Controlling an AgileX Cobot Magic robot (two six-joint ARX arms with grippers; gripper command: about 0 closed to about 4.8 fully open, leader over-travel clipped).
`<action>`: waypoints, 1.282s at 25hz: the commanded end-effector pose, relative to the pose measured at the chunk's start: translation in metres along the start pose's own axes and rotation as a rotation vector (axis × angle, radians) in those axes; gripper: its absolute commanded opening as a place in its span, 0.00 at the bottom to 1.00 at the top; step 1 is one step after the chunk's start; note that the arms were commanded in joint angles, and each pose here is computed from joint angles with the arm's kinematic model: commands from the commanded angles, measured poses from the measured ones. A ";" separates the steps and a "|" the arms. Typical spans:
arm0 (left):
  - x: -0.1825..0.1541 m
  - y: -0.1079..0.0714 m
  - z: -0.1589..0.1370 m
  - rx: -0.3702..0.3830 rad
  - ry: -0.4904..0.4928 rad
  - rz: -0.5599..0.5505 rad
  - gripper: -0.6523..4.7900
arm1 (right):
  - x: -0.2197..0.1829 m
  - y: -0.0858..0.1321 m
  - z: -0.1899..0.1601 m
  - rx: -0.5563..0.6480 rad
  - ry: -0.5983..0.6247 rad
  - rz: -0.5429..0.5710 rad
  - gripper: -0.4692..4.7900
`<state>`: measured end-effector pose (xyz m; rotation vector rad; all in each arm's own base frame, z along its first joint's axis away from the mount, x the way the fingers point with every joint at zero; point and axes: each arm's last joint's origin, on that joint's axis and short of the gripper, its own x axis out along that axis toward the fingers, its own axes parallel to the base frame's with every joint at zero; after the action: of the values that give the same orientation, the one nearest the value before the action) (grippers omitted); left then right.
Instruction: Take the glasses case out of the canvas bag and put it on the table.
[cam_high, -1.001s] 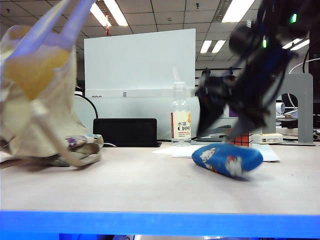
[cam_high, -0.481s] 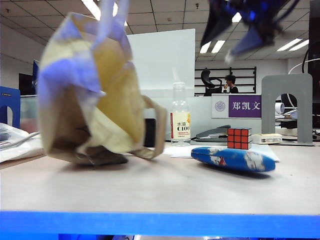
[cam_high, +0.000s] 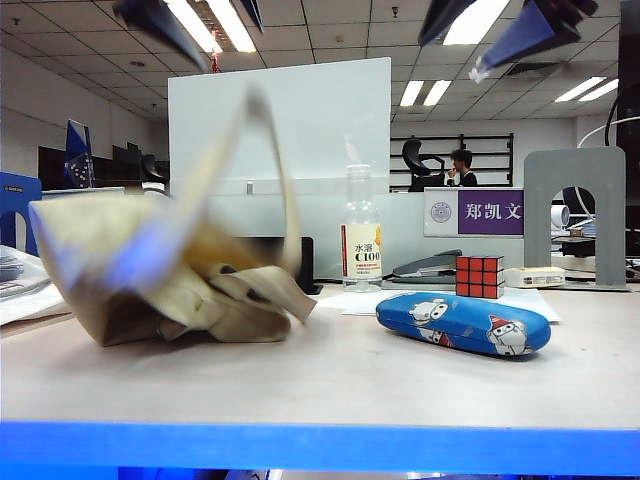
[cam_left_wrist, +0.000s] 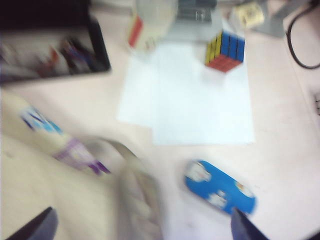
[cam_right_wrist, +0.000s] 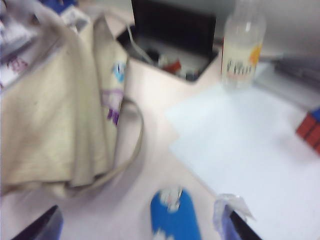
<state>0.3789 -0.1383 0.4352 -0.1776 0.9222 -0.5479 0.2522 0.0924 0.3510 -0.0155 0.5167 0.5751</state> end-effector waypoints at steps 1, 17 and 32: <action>-0.002 -0.004 -0.004 -0.053 0.038 -0.081 1.00 | -0.005 0.002 -0.003 0.013 0.039 0.024 0.87; -0.187 -0.064 -0.016 0.237 -0.743 0.205 0.43 | -0.164 0.039 0.016 -0.060 -0.573 -0.174 0.40; -0.217 -0.074 -0.053 0.400 -0.643 0.360 0.11 | -0.235 0.047 -0.158 0.106 -0.645 -0.522 0.07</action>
<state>0.2170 -0.0856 0.5764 0.2138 0.2420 -0.3419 -0.0175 -0.0139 0.3348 0.0971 -0.1314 0.0628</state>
